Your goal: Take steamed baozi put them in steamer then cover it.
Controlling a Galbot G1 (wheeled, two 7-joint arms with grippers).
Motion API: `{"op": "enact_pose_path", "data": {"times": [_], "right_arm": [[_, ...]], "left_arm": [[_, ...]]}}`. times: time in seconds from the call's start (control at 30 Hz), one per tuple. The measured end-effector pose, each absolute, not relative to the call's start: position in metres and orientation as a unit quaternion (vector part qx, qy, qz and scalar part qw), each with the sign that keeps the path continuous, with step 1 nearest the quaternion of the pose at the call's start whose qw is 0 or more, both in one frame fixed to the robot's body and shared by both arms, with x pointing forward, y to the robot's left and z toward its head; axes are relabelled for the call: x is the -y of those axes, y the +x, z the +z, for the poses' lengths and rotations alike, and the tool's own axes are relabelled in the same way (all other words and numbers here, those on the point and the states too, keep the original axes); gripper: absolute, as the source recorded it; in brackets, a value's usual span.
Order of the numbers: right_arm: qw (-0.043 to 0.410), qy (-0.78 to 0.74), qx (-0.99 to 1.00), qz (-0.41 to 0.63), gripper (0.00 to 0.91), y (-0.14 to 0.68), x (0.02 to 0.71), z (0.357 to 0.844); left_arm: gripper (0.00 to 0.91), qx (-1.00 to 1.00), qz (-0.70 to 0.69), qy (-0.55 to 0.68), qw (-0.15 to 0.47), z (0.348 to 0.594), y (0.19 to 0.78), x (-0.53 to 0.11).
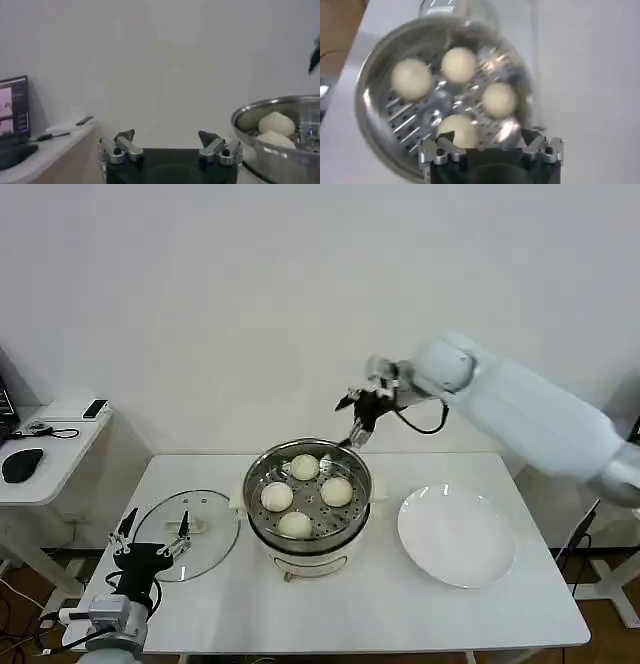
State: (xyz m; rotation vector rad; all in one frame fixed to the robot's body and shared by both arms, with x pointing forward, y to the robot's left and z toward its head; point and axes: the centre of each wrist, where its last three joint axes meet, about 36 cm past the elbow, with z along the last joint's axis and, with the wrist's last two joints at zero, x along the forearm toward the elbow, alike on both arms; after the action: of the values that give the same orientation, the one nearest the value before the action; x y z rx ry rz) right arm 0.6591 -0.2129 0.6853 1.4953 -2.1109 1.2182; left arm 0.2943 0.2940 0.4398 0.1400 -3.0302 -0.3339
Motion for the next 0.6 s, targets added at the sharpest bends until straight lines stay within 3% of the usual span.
{"op": "enact_pose_path", "data": {"times": [0.37, 0.6], "right_arm": [[-0.019, 0.392, 0.876, 0.280, 0.907, 0.579, 0.312, 0.643], [-0.069, 0.303, 0.934, 0.176, 0.907, 0.511, 0.340, 0.585]], "left_arm": [[0.907, 0.990, -0.120, 0.062, 0.031, 0.445, 0.284, -0.295], [0.907, 0.989, -0.135, 0.056, 0.031, 0.447, 0.278, -0.292]]}}
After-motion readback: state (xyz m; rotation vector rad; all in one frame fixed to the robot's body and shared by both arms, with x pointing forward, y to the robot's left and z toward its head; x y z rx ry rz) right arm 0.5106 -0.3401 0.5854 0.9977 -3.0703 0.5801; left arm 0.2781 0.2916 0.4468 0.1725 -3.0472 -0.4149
